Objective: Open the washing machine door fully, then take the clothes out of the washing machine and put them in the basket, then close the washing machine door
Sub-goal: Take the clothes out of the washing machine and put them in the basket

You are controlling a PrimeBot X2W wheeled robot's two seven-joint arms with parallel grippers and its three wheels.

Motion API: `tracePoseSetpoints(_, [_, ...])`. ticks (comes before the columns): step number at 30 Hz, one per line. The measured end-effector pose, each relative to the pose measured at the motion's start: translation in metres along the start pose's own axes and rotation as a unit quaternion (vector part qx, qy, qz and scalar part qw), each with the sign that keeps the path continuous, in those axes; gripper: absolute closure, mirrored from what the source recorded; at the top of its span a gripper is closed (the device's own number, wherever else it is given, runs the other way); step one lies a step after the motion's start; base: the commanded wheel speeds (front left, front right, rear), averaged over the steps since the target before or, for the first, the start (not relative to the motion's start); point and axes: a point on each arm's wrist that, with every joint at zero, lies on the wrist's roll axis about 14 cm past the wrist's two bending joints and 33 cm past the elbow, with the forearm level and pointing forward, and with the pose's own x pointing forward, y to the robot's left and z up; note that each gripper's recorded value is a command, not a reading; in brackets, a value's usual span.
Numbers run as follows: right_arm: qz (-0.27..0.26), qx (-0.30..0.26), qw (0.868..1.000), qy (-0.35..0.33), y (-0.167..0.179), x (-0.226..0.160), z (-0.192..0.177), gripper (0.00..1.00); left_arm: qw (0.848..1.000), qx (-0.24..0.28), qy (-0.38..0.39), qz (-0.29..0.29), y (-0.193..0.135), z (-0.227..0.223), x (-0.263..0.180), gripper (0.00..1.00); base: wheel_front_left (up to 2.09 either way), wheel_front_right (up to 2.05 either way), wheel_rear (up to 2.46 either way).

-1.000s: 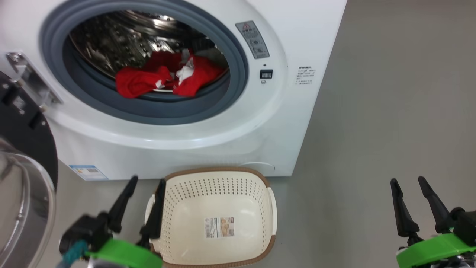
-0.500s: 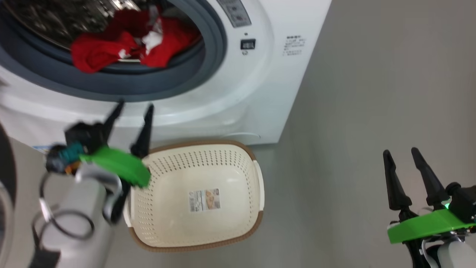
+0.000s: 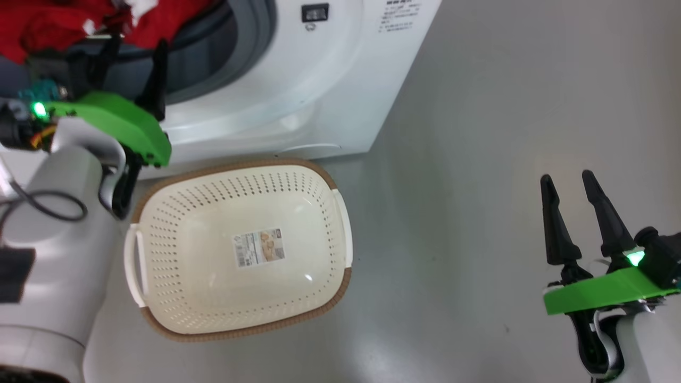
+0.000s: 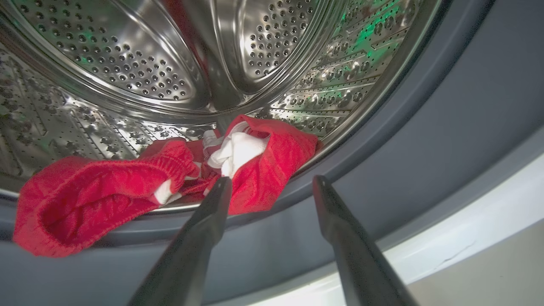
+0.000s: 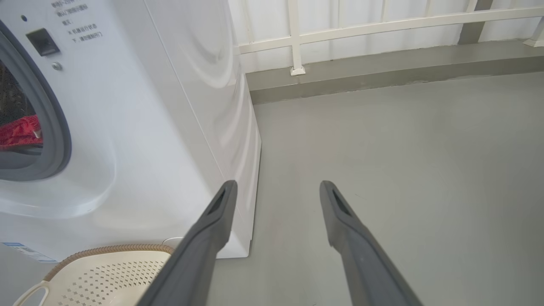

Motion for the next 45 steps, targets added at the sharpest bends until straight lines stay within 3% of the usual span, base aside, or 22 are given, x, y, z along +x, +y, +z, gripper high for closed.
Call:
tracePoseSetpoints(23, [-0.023, -0.007, 0.999, 0.027, -0.014, 0.009, -0.023, 0.0, 0.997, 0.014, 0.076, -0.002, 0.016, -0.048, 0.061, 0.0, 0.0, 0.0, 0.0])
tracePoseSetpoints(24, [-0.024, -0.007, 0.999, 0.027, -0.014, 0.009, -0.023, 0.0, 0.997, 0.013, 0.079, -0.002, 0.016, -0.05, 0.062, 0.05, 0.0, 0.0, 0.0])
tracePoseSetpoints(26, [-0.024, -0.007, 0.999, 0.027, -0.015, 0.009, -0.023, 0.0, 0.997, 0.016, 0.08, -0.003, 0.016, -0.05, 0.062, 0.54, 0.0, 0.0, 0.0])
tracePoseSetpoints(28, [-0.024, -0.007, 0.999, 0.026, -0.014, 0.009, -0.022, 0.0, 0.997, 0.019, 0.077, -0.003, 0.017, -0.045, 0.063, 0.86, 0.0, 0.0, 0.0])
tracePoseSetpoints(29, [-0.023, -0.007, 0.999, 0.025, -0.014, 0.009, -0.022, 0.0, 0.997, 0.02, 0.076, -0.003, 0.017, -0.044, 0.063, 0.96, 0.0, 0.0, 0.0])
tracePoseSetpoints(39, [-0.012, -0.004, 1.0, 0.008, -0.006, 0.014, -0.011, 0.0, 0.998, 0.028, 0.055, -0.011, 0.013, -0.029, 0.059, 1.0, 0.0, 0.0, 0.0])
tracePoseSetpoints(45, [-0.003, -0.001, 1.0, -0.007, 0.0, 0.014, 0.0, 0.0, 1.0, 0.007, 0.004, -0.016, 0.007, 0.005, 0.051, 1.0, 0.0, 0.0, 0.0])
